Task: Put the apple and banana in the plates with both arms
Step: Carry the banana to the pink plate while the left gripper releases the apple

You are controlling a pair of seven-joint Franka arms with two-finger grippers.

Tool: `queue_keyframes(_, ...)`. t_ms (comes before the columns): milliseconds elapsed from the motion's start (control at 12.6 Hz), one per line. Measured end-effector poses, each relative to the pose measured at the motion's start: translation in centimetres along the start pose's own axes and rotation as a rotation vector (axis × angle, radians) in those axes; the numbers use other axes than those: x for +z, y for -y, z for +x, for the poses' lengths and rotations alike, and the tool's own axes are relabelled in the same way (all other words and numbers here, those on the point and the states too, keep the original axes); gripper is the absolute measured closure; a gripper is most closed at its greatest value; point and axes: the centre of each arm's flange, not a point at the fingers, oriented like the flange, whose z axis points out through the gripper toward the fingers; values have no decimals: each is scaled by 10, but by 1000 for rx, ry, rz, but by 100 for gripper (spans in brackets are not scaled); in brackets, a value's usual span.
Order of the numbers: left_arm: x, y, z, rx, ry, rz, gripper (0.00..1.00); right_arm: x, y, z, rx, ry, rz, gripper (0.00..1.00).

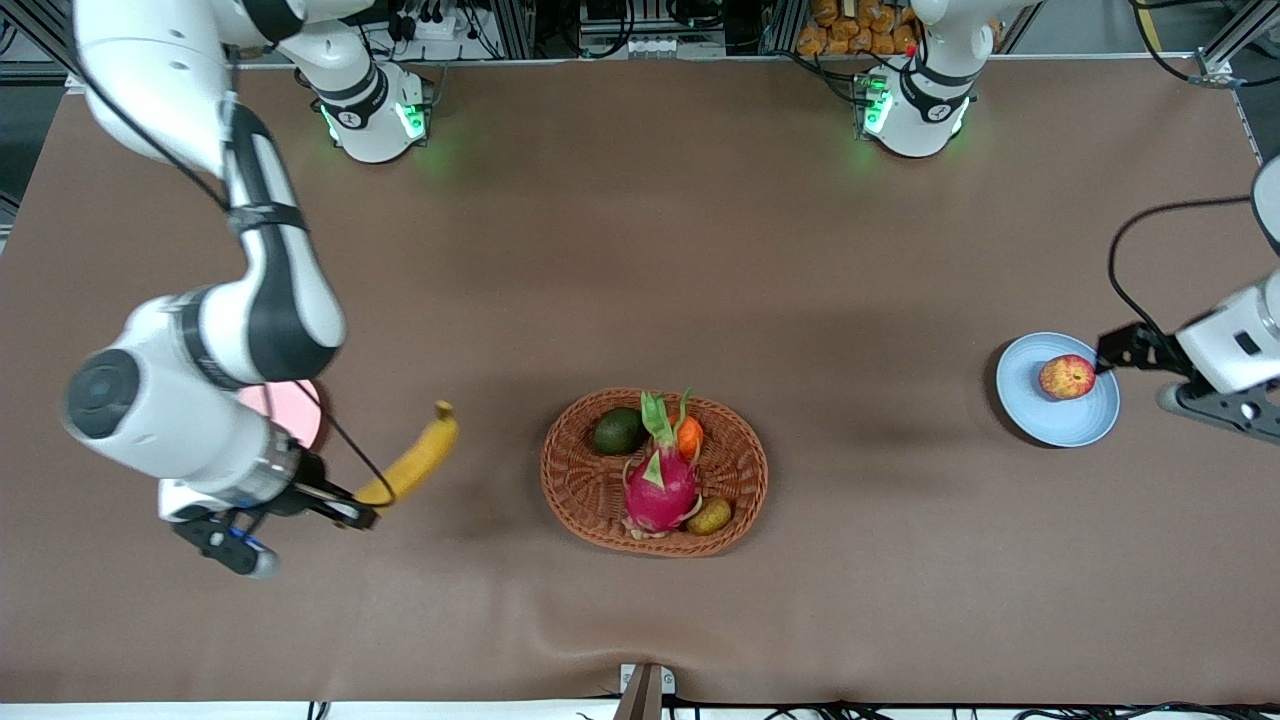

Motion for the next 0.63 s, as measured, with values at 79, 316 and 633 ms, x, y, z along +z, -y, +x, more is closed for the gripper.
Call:
queue_keyframes(79, -15, -20, -2, -26, 2, 4, 0, 0, -22, 1, -19, 33, -19, 61)
queue_keyframes(316, -58, -41, -18, -72, -43, -3, 0, 3, -90, -4, -76, 113, -54, 61)
queue_keyframes(633, -79, -26, -47, -122, -9, -51, 0, 11, -218, 8, -227, 194, -63, 61)
